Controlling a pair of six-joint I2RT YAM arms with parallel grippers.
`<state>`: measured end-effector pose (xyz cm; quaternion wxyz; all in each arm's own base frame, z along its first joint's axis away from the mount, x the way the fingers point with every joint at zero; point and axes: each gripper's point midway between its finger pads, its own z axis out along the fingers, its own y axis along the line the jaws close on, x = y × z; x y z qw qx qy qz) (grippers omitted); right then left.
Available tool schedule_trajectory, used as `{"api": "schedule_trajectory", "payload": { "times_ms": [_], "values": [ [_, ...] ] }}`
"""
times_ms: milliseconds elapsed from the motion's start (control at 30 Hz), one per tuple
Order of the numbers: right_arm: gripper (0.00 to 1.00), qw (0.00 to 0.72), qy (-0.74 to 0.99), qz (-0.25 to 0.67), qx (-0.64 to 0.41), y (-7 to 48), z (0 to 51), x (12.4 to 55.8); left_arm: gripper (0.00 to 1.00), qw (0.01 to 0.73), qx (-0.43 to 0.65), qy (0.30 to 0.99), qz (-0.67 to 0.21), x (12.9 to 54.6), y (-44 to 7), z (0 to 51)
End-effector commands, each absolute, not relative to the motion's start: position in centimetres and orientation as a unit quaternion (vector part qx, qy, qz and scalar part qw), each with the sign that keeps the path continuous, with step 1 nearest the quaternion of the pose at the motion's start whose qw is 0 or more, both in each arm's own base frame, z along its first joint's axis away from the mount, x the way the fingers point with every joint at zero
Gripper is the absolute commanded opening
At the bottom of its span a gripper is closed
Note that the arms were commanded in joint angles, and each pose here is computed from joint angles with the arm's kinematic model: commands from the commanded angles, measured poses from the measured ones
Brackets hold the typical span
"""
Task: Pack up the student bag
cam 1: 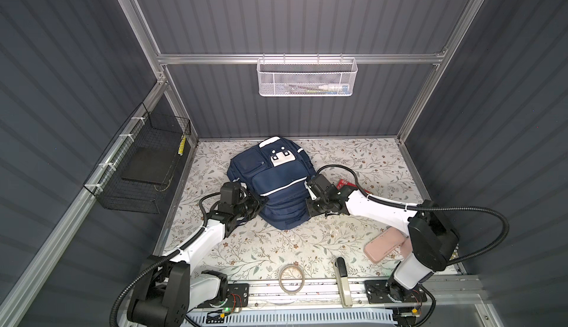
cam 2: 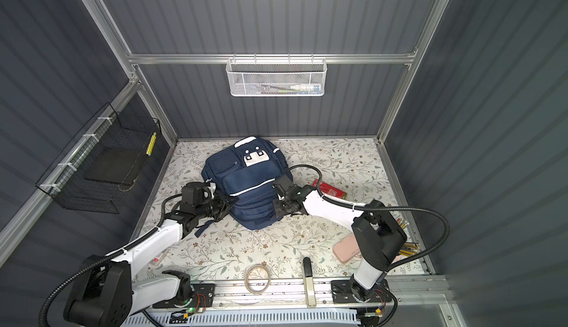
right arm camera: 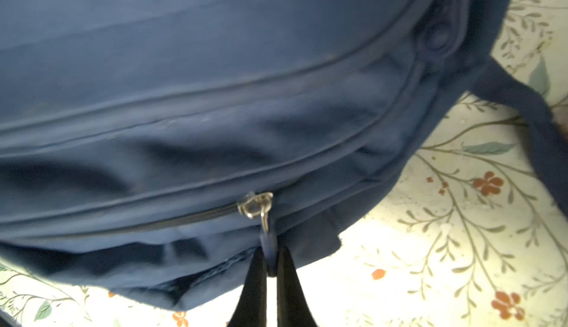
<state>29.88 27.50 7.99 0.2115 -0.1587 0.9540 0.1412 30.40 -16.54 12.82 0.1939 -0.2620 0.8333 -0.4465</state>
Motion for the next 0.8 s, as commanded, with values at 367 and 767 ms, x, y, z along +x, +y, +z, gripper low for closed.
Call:
{"api": "schedule_trajectory", "payload": {
  "times_ms": [367,767],
  "values": [
    [0.00,0.189,0.945,0.151,-0.219,32.2,9.2,23.4,0.43,0.239,-0.250,0.838,-0.422,35.7,-11.5,14.1],
    [0.00,0.233,0.918,0.237,-0.215,43.2,12.2,23.5,0.80,0.199,-0.324,0.829,-0.410,26.5,-11.5,12.0]
  ]
}}
